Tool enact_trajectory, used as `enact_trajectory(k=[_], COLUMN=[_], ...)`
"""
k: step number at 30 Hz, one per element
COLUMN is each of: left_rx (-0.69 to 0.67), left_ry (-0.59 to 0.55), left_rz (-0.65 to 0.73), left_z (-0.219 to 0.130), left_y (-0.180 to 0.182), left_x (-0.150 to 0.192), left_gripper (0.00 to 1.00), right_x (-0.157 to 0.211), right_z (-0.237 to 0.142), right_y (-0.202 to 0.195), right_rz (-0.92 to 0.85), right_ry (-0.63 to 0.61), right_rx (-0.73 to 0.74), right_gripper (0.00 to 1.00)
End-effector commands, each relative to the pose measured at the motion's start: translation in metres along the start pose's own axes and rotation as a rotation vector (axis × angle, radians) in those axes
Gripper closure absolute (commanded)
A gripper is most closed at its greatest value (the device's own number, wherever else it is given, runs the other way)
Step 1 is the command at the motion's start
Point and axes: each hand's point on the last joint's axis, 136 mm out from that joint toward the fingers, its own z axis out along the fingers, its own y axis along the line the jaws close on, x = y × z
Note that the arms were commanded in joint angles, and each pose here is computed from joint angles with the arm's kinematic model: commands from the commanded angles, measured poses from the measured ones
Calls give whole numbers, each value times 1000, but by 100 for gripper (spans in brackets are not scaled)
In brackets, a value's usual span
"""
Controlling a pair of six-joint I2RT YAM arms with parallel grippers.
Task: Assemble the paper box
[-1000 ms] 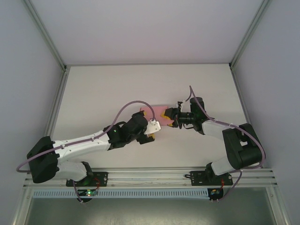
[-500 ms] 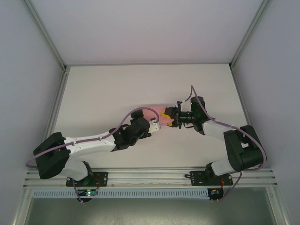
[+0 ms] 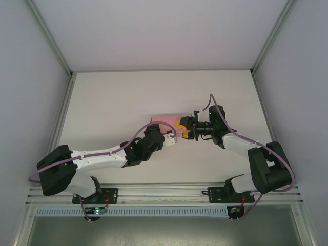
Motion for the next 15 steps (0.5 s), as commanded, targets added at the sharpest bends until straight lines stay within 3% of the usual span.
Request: enact_trajectory(k=[1, 3, 6, 7, 8, 15], left_rx=[-56, -64, -62, -55, -43, 86], left_ry=[-54, -54, -55, -54, -52, -8], left_rz=[-16, -12, -14, -11, -11, -28], left_z=[-3, -3, -2, -3, -3, -10], left_y=[10, 11, 11, 9, 7, -11], left_x=[-17, -17, -18, -17, -17, -7], left_gripper=[51, 52, 53, 53, 54, 56], right_x=[8, 8, 9, 8, 8, -9], right_z=[0, 0, -1, -1, -2, -26], right_y=[0, -1, -2, -3, -3, 4], right_rz=[-8, -8, -7, -8, -14, -146], right_ry=[24, 19, 17, 10, 4, -144], right_rx=[-2, 0, 2, 3, 4, 86], right_gripper=[56, 53, 39, 28, 3, 2])
